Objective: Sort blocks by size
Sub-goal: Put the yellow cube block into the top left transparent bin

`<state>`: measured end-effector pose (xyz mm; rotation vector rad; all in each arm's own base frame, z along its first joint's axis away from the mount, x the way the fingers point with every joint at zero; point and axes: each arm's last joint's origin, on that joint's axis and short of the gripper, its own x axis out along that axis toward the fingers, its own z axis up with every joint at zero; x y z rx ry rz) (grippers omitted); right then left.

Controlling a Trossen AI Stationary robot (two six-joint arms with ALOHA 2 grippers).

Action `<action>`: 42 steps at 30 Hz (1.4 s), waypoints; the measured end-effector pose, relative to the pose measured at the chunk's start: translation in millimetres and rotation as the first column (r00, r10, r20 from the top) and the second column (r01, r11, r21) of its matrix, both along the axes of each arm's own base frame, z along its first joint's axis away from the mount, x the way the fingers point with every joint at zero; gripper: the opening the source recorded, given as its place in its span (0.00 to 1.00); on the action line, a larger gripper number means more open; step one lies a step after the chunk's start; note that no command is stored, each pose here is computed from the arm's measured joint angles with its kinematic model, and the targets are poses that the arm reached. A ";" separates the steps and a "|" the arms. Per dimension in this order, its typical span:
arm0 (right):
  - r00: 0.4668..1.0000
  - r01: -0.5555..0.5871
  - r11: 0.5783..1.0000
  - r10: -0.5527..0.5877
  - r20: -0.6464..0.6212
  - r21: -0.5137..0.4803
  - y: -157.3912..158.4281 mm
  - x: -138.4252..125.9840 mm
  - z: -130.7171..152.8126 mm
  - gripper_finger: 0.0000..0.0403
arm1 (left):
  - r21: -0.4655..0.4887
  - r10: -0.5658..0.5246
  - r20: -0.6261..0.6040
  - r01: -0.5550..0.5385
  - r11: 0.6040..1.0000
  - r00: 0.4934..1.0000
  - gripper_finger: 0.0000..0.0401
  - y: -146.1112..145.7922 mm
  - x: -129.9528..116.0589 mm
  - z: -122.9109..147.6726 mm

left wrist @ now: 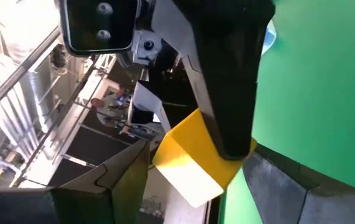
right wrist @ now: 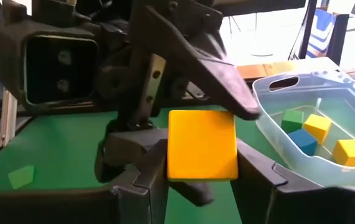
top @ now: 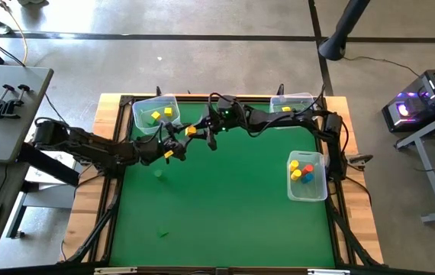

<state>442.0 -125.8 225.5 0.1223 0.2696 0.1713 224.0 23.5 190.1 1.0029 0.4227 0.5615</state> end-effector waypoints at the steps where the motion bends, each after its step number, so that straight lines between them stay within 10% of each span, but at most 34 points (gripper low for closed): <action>1: 1.000 0.000 1.000 0.000 0.000 0.000 0.0 0.0 0.0 0.32 | 0.005 0.000 -0.002 0.000 1.000 1.000 0.58 0.1 1.2 -1.3; 31: 0.998 0.057 0.998 -0.057 -0.026 0.000 -4.4 -3.0 1.1 0.57 | -0.152 0.054 0.045 -0.046 0.987 0.998 0.32 -10.8 3.4 -13.2; 42: 0.990 0.137 0.991 -0.136 -0.045 0.008 -8.1 -24.8 39.8 0.57 | -0.338 0.367 -0.038 -0.358 0.871 0.929 0.31 2.8 -12.0 -40.8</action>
